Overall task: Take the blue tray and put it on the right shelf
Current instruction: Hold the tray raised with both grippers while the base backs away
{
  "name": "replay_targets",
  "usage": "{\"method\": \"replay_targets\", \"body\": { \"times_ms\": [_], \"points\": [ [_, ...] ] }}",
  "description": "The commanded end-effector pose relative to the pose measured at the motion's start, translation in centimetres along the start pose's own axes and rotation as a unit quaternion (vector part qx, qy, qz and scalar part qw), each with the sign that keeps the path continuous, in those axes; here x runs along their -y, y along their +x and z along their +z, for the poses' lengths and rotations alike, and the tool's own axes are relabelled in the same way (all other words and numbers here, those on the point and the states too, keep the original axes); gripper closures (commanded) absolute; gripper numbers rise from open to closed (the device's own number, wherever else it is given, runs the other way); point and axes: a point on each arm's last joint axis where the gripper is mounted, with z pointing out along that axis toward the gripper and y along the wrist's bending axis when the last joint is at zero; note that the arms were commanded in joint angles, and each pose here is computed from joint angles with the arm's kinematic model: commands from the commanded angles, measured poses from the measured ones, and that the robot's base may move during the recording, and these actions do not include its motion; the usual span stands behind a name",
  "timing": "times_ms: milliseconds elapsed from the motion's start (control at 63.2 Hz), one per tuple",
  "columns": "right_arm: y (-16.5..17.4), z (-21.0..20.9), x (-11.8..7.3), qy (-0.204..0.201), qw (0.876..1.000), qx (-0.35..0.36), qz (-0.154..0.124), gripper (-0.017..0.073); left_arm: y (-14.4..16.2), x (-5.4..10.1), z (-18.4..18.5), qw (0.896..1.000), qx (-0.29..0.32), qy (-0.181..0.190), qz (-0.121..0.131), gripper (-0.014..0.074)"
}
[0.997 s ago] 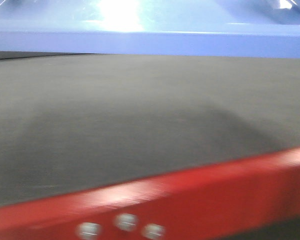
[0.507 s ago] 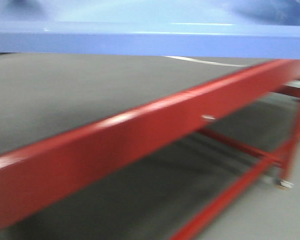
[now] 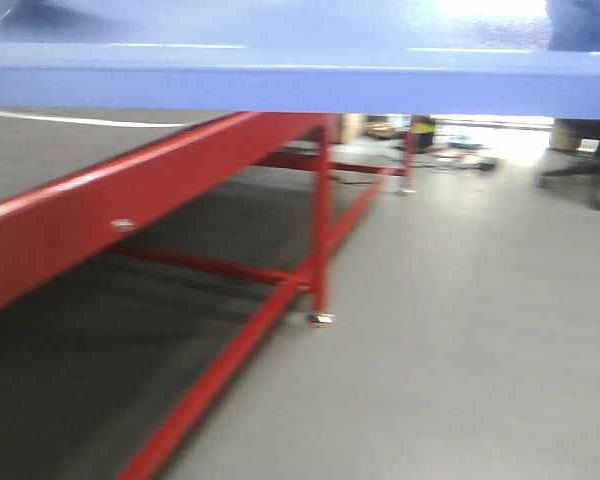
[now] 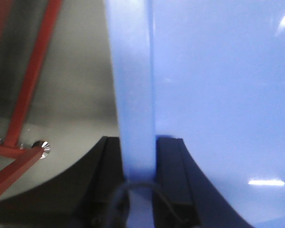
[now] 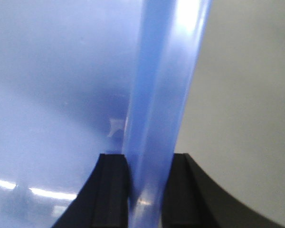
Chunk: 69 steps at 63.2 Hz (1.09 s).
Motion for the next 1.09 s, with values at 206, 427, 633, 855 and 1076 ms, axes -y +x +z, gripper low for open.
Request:
{"method": "replay_targets", "body": {
  "times_ms": [206,427,633,855,1076],
  "points": [
    [-0.7,-1.87,0.08,-0.012,0.998,0.054,-0.02,0.0503,0.9,0.08,-1.7,1.0,-0.019,0.004,0.017,0.0642],
    [-0.7,-1.87,0.08,-0.012,0.998,0.054,-0.02,0.0503,0.9,0.08,-1.7,1.0,-0.019,0.004,0.017,0.0642],
    [-0.7,-1.87,0.08,-0.012,0.998,0.054,-0.02,0.0503,0.9,0.08,-1.7,1.0,-0.019,0.004,0.017,0.0642],
    [-0.7,-1.87,0.08,-0.012,0.998,0.054,-0.02,0.0503,0.9,0.08,-1.7,1.0,-0.019,0.004,0.017,0.0642],
    [-0.7,-1.87,0.08,-0.012,0.998,0.054,-0.02,0.0503,0.9,0.08,-1.7,1.0,-0.019,0.004,0.017,0.0642]
  ]
}}
